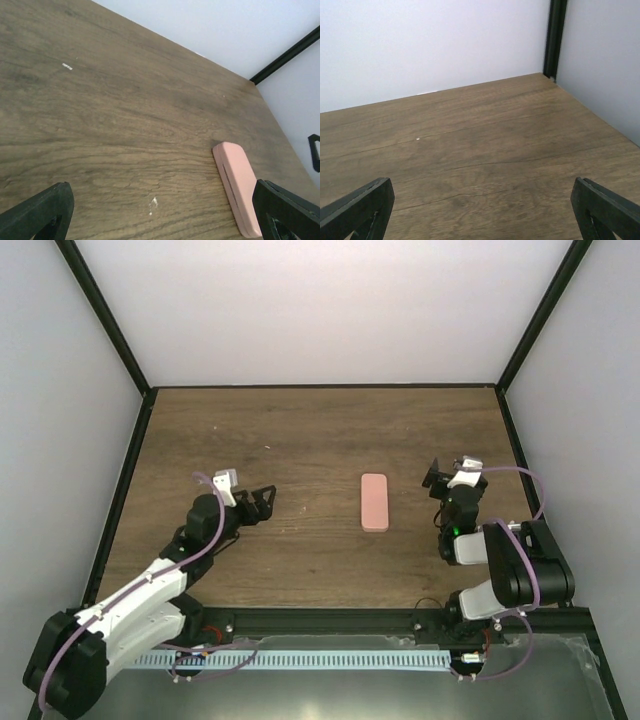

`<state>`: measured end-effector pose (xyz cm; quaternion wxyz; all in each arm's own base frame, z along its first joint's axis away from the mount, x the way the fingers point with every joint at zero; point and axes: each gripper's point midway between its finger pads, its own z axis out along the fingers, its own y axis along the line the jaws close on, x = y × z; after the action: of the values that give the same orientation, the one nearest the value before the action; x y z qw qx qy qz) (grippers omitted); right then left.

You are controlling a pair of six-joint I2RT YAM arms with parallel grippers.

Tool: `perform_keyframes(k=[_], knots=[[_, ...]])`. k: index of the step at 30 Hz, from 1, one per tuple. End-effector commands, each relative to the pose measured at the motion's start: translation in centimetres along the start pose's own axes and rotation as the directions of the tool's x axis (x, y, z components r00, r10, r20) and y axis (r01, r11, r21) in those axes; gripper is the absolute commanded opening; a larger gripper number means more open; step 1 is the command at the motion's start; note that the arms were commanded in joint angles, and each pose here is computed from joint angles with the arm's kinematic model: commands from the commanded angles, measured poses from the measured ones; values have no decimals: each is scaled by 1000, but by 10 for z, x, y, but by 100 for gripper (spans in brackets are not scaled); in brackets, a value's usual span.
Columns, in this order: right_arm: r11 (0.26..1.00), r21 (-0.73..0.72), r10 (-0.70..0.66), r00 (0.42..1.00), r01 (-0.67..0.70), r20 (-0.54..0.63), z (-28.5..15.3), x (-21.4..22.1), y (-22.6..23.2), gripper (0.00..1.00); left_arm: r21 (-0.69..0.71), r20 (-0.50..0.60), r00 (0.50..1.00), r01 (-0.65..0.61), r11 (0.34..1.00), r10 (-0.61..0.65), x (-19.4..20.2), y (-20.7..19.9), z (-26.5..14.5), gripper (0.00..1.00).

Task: Organize the sunglasses
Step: Reset both arms

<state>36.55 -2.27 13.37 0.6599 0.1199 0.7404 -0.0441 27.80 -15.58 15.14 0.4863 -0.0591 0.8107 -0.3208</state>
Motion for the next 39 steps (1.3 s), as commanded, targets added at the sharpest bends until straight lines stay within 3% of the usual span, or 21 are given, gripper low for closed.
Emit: perform_keyframes(k=[1,3,5,7,10,14,17,25,27,30,39], knots=[[998,-64,-15,996,21,88,3,-22,12,100,49,9,1000,-23,999,23,-22,-26,4,100],[998,-60,-27,997,31,73,7,-20,14,100,21,30,999,-14,1000,13,-35,-27,3,100],[997,-57,-46,997,49,57,12,-18,19,100,2,73,987,-141,990,141,-49,-31,5,100],[997,-58,-46,998,49,53,12,-17,20,100,-64,93,949,-296,953,301,-57,-25,8,100],[997,-55,-48,997,51,55,12,-17,20,100,-228,122,882,-422,877,456,-68,2,11,100],[997,-57,-47,997,50,55,12,-17,20,100,-403,168,794,-486,776,584,-84,38,4,100],[997,-56,-47,997,50,55,12,-17,20,100,-427,160,809,-460,779,566,-94,63,6,100],[997,-58,-44,997,47,60,10,-18,19,100,-478,274,822,-333,813,499,-128,102,-9,100],[997,-57,-45,997,48,62,10,-18,19,100,-515,291,806,-322,794,515,-131,109,-17,100],[997,-59,-44,997,48,67,8,-19,19,100,-583,267,810,-295,757,521,-128,126,-24,100],[996,-68,-50,997,54,60,11,-18,21,100,-594,233,860,-243,766,454,-116,159,-1,100]])
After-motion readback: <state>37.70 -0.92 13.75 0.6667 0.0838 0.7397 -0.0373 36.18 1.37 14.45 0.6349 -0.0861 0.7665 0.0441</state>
